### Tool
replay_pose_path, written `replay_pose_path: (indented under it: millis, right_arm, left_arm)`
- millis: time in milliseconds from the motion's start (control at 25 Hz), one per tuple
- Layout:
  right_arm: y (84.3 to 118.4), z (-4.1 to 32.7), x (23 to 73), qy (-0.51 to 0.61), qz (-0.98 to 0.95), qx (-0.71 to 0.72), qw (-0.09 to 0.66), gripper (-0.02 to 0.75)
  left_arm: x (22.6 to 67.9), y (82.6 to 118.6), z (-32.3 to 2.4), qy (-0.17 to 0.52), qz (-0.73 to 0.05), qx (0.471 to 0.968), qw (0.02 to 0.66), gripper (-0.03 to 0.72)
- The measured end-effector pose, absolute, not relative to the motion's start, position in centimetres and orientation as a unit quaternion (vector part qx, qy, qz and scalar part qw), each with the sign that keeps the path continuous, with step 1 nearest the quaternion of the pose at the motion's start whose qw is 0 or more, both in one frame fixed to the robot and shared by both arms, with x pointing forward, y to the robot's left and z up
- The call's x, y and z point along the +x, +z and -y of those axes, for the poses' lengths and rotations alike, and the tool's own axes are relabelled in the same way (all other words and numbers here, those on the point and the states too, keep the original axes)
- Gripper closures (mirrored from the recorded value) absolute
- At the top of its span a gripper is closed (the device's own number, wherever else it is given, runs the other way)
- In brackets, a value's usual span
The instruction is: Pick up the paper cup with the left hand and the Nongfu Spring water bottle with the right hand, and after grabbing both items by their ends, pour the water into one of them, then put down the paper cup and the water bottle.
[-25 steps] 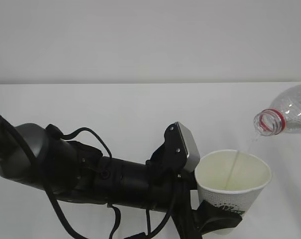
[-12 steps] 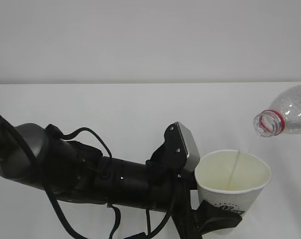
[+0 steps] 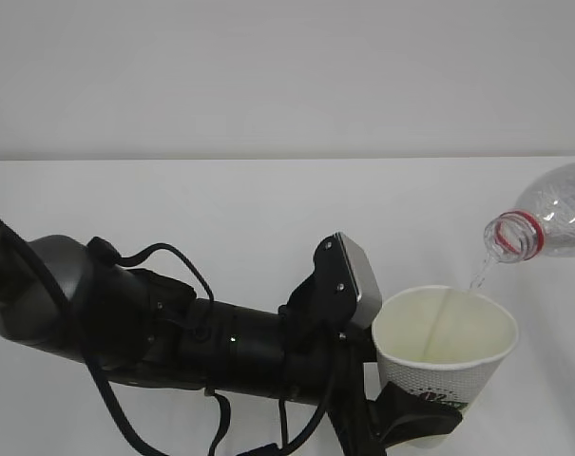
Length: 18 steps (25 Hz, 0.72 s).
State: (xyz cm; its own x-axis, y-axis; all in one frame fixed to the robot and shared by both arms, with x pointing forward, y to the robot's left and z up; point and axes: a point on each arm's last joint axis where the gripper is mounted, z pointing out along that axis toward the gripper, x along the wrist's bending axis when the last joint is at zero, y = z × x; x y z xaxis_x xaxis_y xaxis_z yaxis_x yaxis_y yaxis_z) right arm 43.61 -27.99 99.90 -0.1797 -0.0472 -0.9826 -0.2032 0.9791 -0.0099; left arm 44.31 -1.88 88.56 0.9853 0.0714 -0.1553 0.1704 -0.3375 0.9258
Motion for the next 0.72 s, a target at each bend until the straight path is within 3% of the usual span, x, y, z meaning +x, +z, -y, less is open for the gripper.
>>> replay_pose_path:
  millis: [720]
  right_arm:
    - [99.84, 28.01, 43.60, 0.060, -0.768, -0.082, 0.632, 0.269]
  left_arm:
    - [44.31, 88.56, 1.88, -0.043, -0.074, 0.817, 0.571, 0.178]
